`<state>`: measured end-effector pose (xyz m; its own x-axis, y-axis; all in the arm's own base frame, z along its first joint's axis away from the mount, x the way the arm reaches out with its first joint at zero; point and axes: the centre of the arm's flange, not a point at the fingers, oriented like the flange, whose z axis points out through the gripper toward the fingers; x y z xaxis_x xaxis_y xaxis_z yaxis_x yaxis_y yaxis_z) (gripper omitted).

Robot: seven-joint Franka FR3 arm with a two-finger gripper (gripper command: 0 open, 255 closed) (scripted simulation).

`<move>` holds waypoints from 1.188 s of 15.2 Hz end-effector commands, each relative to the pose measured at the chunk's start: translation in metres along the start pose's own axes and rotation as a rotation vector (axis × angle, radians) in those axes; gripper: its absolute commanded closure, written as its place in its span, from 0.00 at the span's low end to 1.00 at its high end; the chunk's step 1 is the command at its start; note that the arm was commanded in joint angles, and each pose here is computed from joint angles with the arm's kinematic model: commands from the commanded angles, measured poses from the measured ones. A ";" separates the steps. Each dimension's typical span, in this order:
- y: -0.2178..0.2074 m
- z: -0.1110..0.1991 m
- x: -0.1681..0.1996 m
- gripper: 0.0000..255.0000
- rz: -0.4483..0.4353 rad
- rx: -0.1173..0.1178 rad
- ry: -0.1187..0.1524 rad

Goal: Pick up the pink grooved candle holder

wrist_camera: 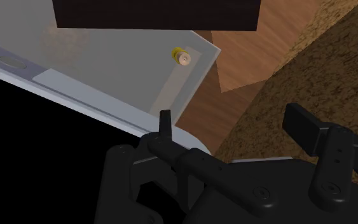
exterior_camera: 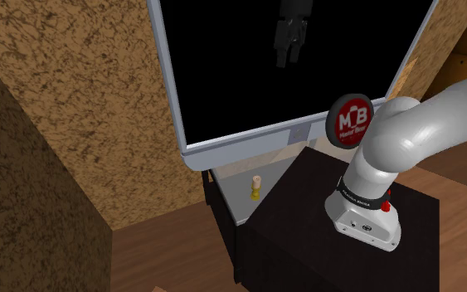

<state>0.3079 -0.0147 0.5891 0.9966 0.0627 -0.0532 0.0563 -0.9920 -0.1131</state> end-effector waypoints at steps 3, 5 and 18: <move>-0.003 0.026 0.001 0.00 0.018 -0.007 0.004; -0.007 0.053 0.001 0.00 0.036 -0.015 0.008; -0.023 0.224 0.010 0.00 0.152 -0.062 0.036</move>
<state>0.3062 0.0306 0.3817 0.9961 -0.0818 -0.0343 -0.0834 -0.9953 -0.0489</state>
